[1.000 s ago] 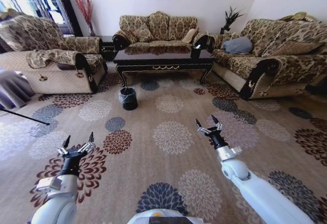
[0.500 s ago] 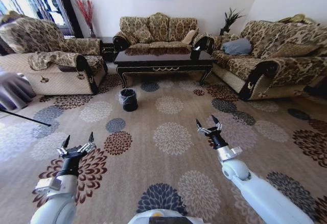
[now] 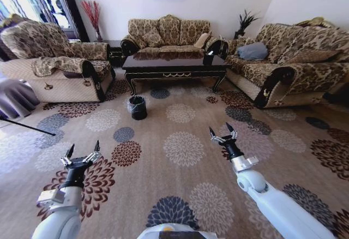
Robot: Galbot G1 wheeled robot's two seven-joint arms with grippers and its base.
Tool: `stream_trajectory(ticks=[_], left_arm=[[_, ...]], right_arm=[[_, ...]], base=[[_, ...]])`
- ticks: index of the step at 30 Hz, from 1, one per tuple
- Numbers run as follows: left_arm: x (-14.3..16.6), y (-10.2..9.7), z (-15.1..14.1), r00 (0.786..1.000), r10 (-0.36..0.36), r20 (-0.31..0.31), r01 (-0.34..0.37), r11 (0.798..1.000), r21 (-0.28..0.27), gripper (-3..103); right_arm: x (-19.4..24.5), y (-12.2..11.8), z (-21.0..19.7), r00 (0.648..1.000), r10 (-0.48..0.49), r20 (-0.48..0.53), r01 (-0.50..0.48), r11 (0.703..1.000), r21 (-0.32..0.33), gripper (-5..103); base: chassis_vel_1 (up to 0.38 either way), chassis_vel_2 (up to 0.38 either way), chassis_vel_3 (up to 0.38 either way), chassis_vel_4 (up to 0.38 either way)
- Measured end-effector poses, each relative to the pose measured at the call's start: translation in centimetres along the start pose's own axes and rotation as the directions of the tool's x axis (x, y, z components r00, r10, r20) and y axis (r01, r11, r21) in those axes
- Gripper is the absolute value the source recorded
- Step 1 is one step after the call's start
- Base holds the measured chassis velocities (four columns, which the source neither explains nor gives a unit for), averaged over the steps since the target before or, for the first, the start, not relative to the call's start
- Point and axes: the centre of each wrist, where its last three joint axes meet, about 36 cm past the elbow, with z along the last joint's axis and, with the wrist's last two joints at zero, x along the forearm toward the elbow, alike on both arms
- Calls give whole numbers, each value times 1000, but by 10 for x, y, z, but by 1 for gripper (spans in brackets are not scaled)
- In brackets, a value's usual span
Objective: Move to the front of the table and pick up the trash from the floor, then place it into the trash bin.
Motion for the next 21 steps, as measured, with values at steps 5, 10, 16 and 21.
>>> stream_trajectory(ticks=[5,10,16,21], left_arm=[[1,0,-1,1000,1,1,-1,1000,-1,100],[1,0,-3,1000,2,2,-2,1000,-2,100],[1,1,-7,1000,4,8,-4,1000,1,100],[-6,8,-16,1000,2,16,-2,1000,5,100]], right_arm=[[0,0,-1,1000,-1,1,1,1000,1,100],[0,-1,-3,1000,-1,2,1,1000,4,100],[0,-2,-7,1000,11,-1,-11,1000,16,100],[-5,-6,-20,1000,28,2,-28,999,39,100]], base=[[0,0,0,0],[0,0,0,0],[0,0,0,0],[0,0,0,0]])
